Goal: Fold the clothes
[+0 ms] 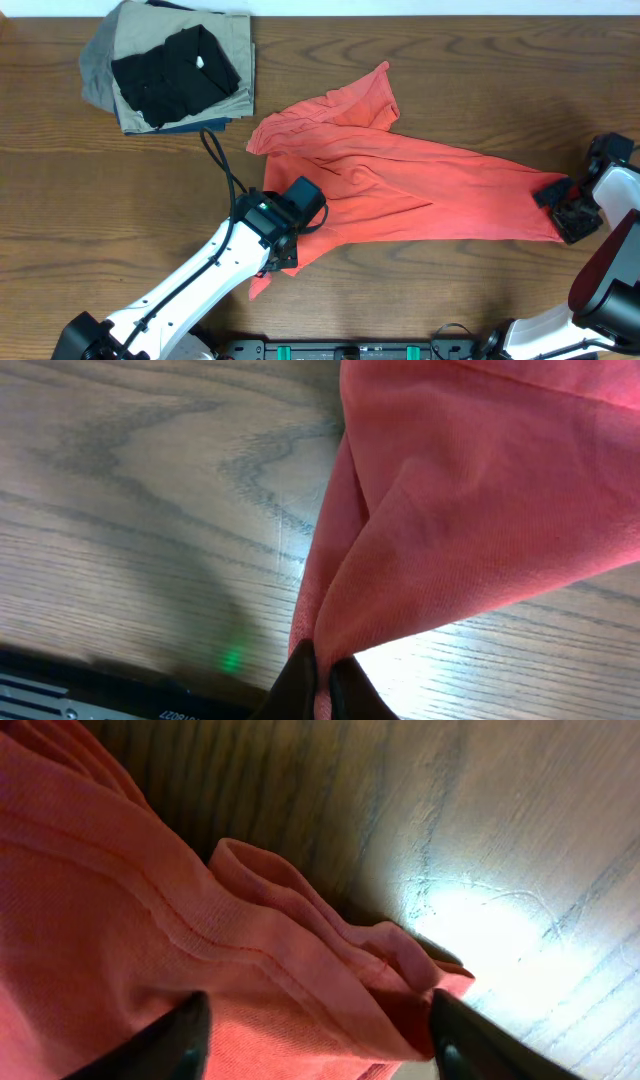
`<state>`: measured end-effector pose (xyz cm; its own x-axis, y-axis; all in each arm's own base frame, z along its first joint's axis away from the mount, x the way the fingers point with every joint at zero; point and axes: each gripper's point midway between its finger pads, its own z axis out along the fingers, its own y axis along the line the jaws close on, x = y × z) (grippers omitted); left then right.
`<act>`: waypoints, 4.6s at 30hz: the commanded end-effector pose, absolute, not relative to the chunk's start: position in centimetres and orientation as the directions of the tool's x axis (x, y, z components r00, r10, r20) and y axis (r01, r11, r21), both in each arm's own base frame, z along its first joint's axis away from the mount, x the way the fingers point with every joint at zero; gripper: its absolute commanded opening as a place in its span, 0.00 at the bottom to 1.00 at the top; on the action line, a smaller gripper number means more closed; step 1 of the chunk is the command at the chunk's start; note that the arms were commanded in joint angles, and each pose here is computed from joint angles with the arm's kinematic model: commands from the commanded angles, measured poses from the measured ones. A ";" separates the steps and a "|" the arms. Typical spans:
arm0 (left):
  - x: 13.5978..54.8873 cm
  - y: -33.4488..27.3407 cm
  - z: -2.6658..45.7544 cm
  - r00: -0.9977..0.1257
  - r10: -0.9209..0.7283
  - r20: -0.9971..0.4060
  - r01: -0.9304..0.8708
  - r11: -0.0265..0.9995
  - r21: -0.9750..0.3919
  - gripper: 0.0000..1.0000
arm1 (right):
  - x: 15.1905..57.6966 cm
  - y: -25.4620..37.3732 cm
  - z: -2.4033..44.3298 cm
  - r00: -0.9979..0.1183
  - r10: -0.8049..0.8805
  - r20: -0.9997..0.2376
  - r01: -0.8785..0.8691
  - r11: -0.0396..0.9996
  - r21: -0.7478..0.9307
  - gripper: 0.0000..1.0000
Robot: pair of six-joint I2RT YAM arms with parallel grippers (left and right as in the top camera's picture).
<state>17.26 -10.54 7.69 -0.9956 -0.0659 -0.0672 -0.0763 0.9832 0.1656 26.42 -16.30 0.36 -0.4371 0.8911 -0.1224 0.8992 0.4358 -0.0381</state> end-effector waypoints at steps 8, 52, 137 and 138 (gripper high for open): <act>17.8 -10.4 7.9 -0.993 -0.076 -0.088 -0.091 0.981 0.174 0.06 | 25.6 -15.8 -0.6 -0.440 0.891 -0.111 0.898 0.436 -0.062 0.30; 18.9 -11.3 7.8 -0.988 -0.080 -0.129 -0.097 0.986 0.134 0.06 | 39.4 -16.5 7.3 -0.463 0.827 -0.319 0.787 0.549 0.282 0.70; 19.8 -8.8 27.8 -0.853 -0.111 -0.510 -0.102 0.994 -0.045 0.06 | 28.3 2.6 19.2 -0.958 0.243 -0.152 0.195 0.942 0.275 0.99; 19.7 -8.7 27.8 -0.855 -0.114 -0.505 -0.107 0.993 -0.043 0.06 | 28.2 3.3 17.9 -0.965 0.228 -0.130 0.186 0.944 0.273 0.99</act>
